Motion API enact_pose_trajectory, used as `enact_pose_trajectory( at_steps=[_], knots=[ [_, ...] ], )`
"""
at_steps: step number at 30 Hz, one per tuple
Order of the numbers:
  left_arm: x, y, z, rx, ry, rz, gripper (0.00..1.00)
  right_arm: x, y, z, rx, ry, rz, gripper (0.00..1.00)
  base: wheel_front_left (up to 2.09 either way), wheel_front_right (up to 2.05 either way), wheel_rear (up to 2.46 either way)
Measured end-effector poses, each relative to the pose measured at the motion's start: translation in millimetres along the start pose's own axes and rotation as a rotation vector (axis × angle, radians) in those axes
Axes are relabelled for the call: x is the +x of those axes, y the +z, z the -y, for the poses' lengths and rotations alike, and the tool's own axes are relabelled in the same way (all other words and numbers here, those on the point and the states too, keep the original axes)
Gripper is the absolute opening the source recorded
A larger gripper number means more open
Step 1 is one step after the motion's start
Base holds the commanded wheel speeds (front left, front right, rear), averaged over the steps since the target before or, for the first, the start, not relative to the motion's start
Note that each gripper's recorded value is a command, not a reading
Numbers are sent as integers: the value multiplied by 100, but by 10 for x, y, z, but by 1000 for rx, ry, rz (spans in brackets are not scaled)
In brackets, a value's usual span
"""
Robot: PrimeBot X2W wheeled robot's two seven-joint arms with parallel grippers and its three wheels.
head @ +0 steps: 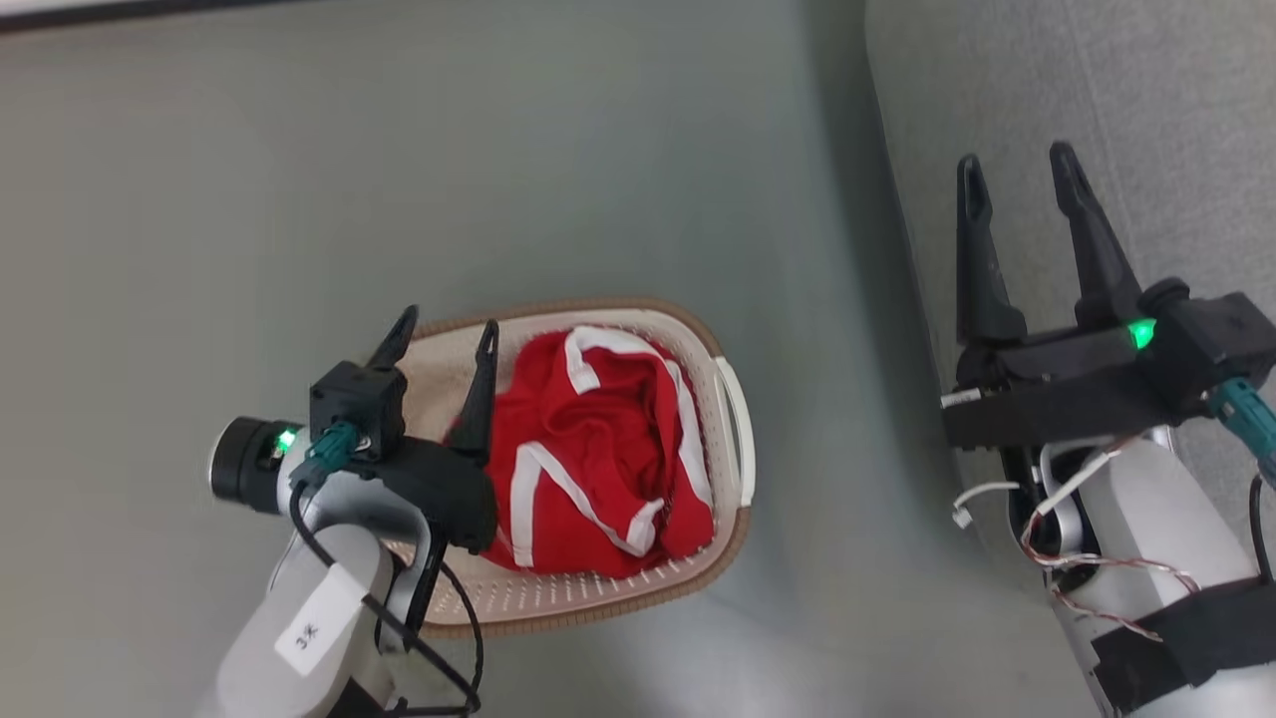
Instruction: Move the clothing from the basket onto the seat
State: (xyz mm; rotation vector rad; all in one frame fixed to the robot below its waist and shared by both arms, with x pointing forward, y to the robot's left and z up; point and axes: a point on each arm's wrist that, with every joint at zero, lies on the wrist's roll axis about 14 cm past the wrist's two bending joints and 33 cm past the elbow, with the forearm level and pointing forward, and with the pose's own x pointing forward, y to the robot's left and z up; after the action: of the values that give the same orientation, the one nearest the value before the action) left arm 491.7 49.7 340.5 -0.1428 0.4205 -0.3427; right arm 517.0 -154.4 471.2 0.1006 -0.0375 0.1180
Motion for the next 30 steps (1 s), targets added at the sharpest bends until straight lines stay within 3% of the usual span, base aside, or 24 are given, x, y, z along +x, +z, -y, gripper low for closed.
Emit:
enact_pose_trajectory(
  at_steps=[30],
  knots=[
    [536, -1521, 561, -4, -252, -428, 100, 154, -661, 257, 3, -65, -103, 100, 0, 0, 0]
  ],
)
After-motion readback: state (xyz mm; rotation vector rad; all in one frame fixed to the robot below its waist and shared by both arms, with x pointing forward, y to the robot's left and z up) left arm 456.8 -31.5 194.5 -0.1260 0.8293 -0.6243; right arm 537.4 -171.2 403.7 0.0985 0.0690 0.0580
